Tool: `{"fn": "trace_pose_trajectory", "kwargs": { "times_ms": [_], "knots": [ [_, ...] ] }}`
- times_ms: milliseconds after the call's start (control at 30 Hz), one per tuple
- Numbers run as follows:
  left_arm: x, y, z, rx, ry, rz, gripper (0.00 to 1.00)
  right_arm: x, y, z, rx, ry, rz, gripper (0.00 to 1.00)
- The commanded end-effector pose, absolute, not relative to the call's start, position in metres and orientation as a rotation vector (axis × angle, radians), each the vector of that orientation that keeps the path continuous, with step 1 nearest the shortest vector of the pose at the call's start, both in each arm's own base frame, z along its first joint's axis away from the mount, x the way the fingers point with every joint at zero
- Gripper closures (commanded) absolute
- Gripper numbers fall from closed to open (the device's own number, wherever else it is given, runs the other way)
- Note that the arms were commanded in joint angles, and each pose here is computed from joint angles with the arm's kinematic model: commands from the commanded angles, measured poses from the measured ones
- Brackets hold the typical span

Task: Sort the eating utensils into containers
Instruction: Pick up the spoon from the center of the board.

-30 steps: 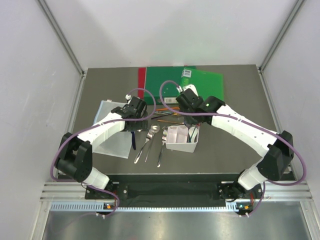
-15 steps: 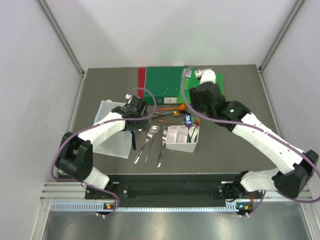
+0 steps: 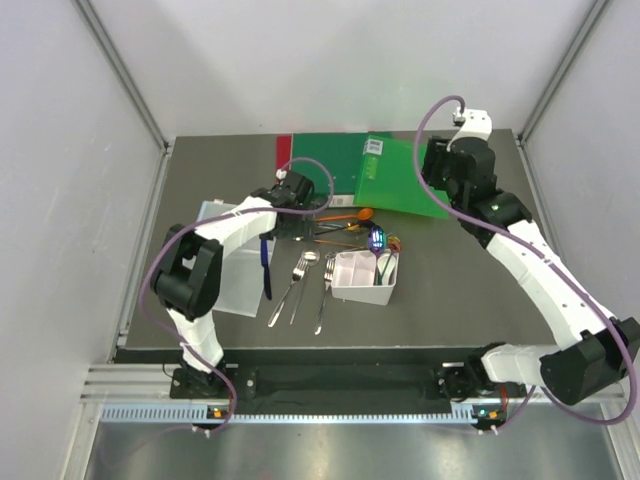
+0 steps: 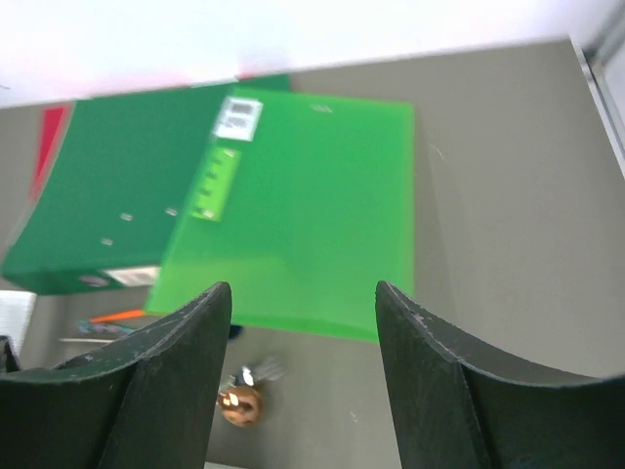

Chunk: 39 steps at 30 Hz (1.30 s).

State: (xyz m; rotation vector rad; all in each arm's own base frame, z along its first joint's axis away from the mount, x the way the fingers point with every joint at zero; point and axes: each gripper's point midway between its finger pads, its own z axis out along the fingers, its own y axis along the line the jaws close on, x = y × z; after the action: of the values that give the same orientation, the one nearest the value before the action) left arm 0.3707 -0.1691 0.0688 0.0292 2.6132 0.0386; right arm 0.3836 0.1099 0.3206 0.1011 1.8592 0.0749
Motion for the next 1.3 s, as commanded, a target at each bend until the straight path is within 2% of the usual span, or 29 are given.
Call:
{"fn": "trace_pose_trajectory", "kwargs": {
  "times_ms": [0,333,533,733,933,1133,1267],
  "knots": [
    [0.371,-0.181,0.057,0.12,2.629,-0.018,0.05,0.378,0.092,0.316,0.17,1.842,0.118,0.39],
    [0.36,-0.196,0.052,0.23,2.659,-0.098,0.07,0.355,0.064,0.295,0.227,1.86,0.1,0.39],
    [0.364,-0.191,0.073,0.164,2.6,-0.067,0.07,0.348,0.054,0.291,0.226,1.862,0.08,0.39],
    [0.364,-0.203,0.106,0.186,2.543,-0.151,0.07,0.349,0.057,0.278,0.223,1.895,0.105,0.39],
    [0.332,-0.234,0.134,0.352,2.541,-0.277,0.08,0.35,0.06,0.267,0.222,1.927,0.119,0.38],
    [0.29,-0.231,0.101,0.381,2.636,-0.234,0.13,0.348,0.063,0.26,0.219,1.946,0.139,0.38],
    [0.276,-0.225,0.096,0.364,2.659,-0.252,0.21,0.344,0.062,0.259,0.219,1.949,0.135,0.38]
  ]
}}
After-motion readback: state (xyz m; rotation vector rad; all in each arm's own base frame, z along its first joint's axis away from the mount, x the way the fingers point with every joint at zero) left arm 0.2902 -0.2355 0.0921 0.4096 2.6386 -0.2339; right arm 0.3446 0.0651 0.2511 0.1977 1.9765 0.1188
